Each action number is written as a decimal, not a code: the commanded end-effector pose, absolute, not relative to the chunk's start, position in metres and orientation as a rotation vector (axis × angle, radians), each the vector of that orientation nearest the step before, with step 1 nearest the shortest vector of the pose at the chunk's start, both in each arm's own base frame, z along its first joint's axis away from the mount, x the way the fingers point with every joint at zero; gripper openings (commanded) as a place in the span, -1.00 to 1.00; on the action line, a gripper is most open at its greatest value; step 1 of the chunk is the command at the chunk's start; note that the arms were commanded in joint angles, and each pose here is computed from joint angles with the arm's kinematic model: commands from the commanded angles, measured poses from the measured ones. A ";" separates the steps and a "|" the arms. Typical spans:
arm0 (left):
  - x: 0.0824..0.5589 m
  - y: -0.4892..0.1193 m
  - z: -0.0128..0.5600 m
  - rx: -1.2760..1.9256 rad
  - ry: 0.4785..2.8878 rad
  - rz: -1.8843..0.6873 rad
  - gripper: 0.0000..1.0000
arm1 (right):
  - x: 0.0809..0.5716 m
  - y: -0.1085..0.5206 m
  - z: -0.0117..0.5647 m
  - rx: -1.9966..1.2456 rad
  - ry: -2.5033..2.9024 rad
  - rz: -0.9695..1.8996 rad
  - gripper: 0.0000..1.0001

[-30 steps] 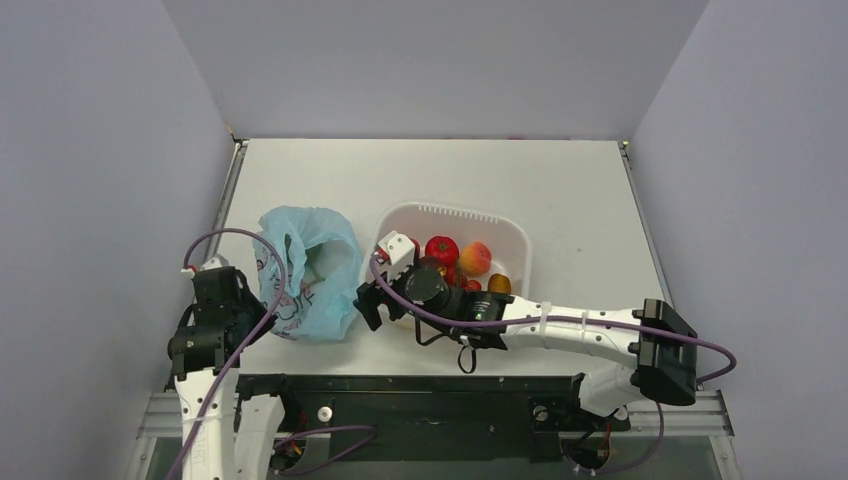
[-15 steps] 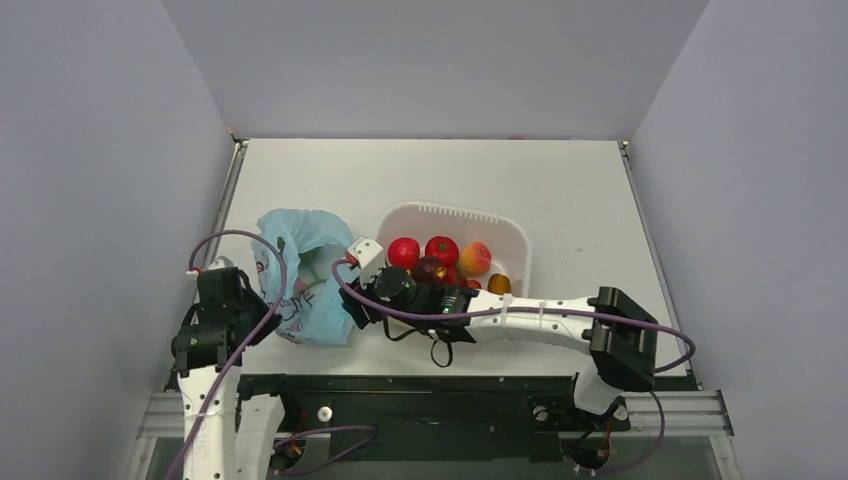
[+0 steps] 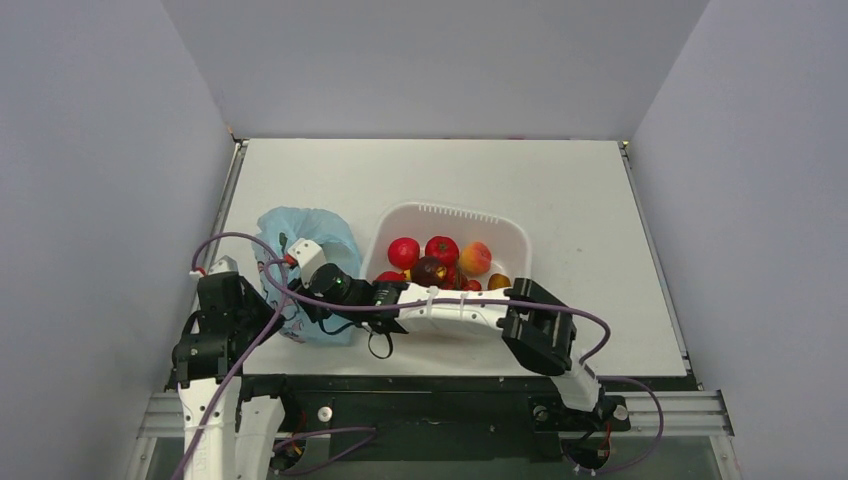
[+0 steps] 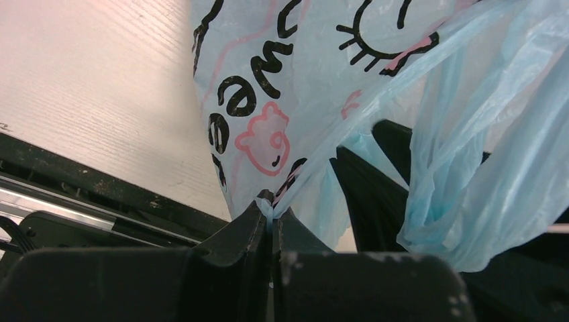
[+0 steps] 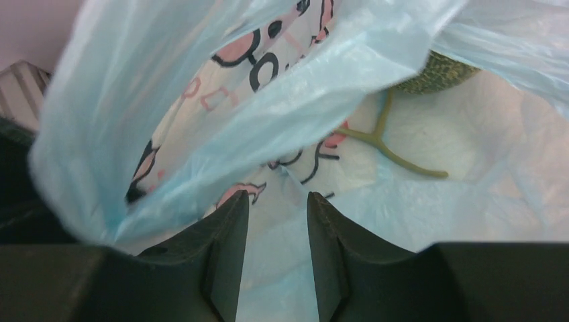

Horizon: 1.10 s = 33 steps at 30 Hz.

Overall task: Take the fake fruits out of the plastic bag
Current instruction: Adjust the plastic bag at the center of the board.

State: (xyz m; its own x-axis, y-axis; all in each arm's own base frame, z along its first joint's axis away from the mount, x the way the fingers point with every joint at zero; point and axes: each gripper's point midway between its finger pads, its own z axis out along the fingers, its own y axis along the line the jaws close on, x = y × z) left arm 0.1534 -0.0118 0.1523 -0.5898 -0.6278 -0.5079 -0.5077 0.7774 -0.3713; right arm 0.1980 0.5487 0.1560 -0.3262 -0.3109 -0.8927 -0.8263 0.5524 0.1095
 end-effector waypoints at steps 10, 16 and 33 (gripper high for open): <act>0.159 -0.017 0.165 -0.779 2.276 -0.291 -1.00 | 0.218 0.575 0.083 -0.923 1.984 0.550 -0.42; 0.162 -0.016 0.175 -0.767 2.252 -0.287 -1.00 | 0.194 0.571 0.056 -1.008 2.040 0.556 -0.48; 0.155 -0.015 0.159 -0.819 2.303 -0.268 -1.00 | 0.195 0.565 0.116 -0.835 2.049 0.787 -0.48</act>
